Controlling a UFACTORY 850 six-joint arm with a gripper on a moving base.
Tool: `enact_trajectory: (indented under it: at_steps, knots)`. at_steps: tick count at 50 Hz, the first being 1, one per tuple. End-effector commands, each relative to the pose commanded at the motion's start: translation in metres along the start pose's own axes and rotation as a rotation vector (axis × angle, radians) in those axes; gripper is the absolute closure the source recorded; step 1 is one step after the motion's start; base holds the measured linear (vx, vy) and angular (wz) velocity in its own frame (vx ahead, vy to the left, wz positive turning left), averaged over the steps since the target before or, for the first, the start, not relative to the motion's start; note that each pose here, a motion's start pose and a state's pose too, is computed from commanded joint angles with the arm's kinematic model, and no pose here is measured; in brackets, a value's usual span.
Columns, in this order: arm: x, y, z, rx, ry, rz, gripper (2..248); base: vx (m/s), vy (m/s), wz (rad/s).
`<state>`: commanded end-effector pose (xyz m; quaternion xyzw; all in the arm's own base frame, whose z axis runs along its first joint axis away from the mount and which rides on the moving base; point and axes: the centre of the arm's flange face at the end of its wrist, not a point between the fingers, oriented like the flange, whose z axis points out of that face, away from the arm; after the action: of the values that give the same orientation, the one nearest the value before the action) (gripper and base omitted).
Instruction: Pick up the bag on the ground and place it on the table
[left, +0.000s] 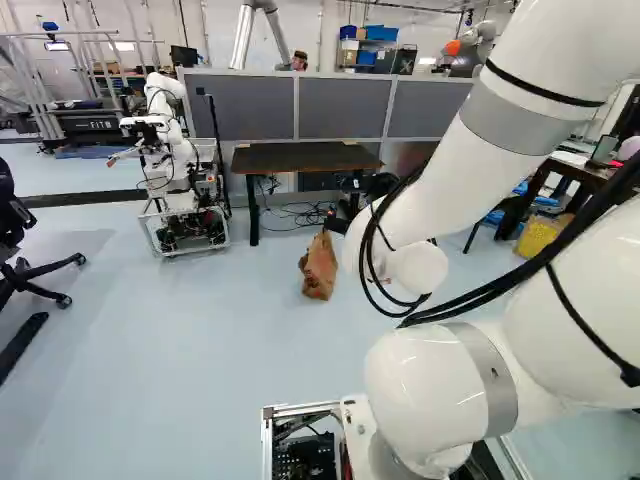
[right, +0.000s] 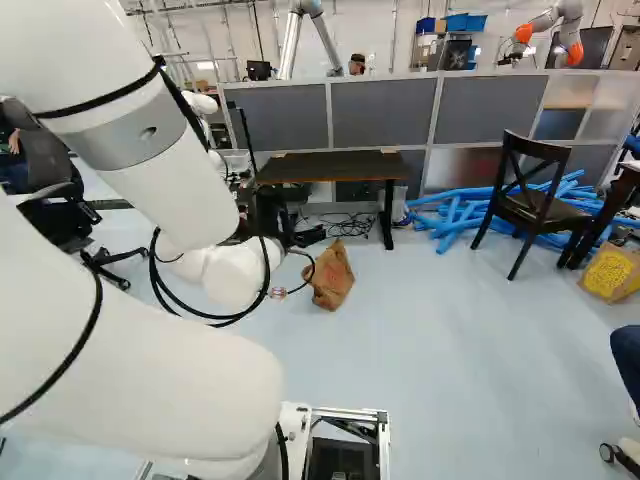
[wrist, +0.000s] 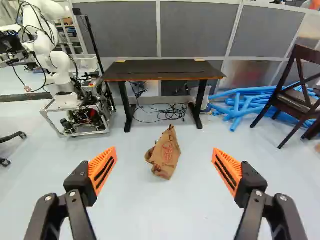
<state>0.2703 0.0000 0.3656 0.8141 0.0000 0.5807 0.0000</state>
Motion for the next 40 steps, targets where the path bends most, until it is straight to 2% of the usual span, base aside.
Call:
enact_trajectory:
  at_steps: [40]
  knots:
    - [0.0, 0.0, 0.0, 0.0, 0.0, 0.0, 3, 0.134, 0.0, -0.01]
